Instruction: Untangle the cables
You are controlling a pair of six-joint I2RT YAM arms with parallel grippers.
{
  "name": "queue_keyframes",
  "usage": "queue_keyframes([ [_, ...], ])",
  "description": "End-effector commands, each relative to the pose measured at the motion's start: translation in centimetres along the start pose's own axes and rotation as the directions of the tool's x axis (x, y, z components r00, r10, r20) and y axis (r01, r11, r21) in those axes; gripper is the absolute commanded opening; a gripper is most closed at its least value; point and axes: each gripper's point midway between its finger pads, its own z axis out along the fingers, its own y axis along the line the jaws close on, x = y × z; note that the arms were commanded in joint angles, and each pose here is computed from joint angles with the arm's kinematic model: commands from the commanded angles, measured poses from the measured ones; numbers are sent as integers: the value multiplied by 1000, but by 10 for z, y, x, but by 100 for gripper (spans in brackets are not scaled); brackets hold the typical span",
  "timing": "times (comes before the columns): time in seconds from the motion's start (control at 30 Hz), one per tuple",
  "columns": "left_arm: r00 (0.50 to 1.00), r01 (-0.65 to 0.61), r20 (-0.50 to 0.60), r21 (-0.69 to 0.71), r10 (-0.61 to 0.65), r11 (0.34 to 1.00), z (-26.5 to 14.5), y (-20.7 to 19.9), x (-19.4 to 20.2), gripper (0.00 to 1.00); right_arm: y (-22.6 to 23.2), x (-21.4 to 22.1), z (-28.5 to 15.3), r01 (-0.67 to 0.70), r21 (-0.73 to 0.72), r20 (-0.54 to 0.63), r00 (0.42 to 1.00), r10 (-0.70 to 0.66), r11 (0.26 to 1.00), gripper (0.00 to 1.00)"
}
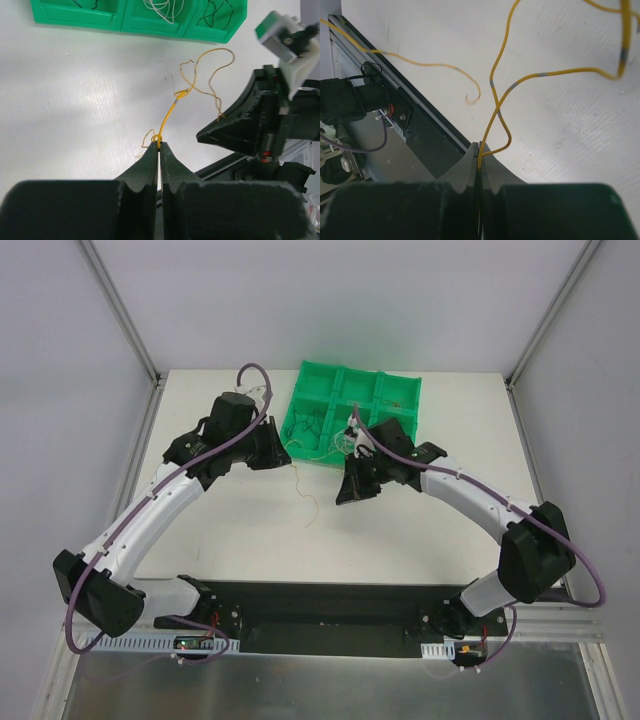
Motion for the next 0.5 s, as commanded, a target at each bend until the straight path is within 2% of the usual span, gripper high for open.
queue_keyframes([
  [0.0,999,-11,-43,-2,11,1000,6,3,7,0,16,2,-32,138,-49,5,990,-138,989,4],
  [0.1,990,3,-142,4,-2,1000,22,8,25,0,20,15,-37,180,-86,-66,980,-186,980,7],
  [0.2,967,85,-241,-13,-85,996,38,15,43,0,41,35,-35,195,-226,-144,962,-231,954,14],
  [0.3,929,157,-330,-49,-165,986,60,21,59,0,52,55,-26,211,-283,-211,938,-275,936,18],
  [0.47,850,250,-467,-52,-244,967,101,22,79,0,50,70,-7,192,-246,-326,907,-268,950,29],
])
